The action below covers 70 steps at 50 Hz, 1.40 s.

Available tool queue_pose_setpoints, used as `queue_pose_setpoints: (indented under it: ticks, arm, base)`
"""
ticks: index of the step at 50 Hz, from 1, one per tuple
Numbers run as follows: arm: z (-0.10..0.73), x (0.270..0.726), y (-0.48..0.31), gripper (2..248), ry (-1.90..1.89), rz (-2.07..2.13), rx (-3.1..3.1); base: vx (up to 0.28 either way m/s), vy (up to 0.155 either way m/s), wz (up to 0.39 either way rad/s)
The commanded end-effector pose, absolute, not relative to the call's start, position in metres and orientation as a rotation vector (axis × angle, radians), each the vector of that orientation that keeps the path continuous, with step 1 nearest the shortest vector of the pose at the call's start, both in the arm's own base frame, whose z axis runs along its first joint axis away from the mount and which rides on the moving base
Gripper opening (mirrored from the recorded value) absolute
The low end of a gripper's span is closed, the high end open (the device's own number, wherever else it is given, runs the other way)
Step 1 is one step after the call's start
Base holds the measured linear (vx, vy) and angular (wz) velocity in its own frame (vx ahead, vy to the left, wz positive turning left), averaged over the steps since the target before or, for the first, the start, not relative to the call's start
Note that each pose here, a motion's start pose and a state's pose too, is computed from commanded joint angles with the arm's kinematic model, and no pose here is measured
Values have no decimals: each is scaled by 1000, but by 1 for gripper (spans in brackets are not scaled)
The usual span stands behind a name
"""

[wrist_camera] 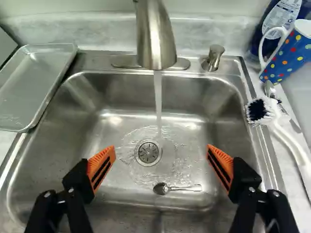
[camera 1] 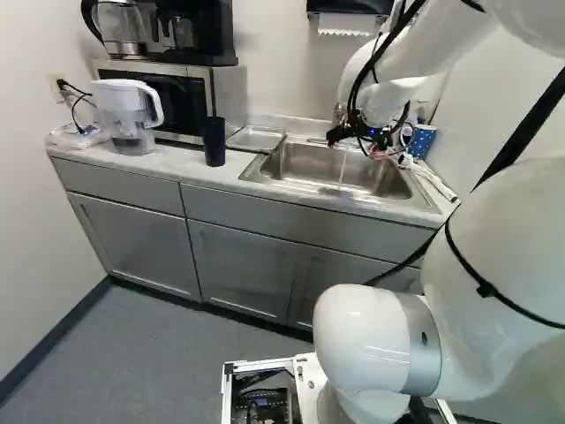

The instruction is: Rinse the cup and place it in the tray

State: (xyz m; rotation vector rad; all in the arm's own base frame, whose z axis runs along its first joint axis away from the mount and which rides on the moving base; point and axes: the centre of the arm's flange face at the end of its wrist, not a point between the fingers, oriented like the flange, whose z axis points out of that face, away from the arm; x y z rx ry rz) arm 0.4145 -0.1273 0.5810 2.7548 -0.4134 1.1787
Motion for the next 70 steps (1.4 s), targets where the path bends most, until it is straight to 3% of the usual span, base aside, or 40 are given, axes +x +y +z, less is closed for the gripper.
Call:
queue_pose_setpoints:
  ticks: [29, 70]
  arm:
    - [581, 413, -135, 247, -437, 1175, 2746]
    - [580, 407, -74, 247, -253, 1213, 2810]
  base:
    - [0, 0, 0]
    - [0, 0, 0]
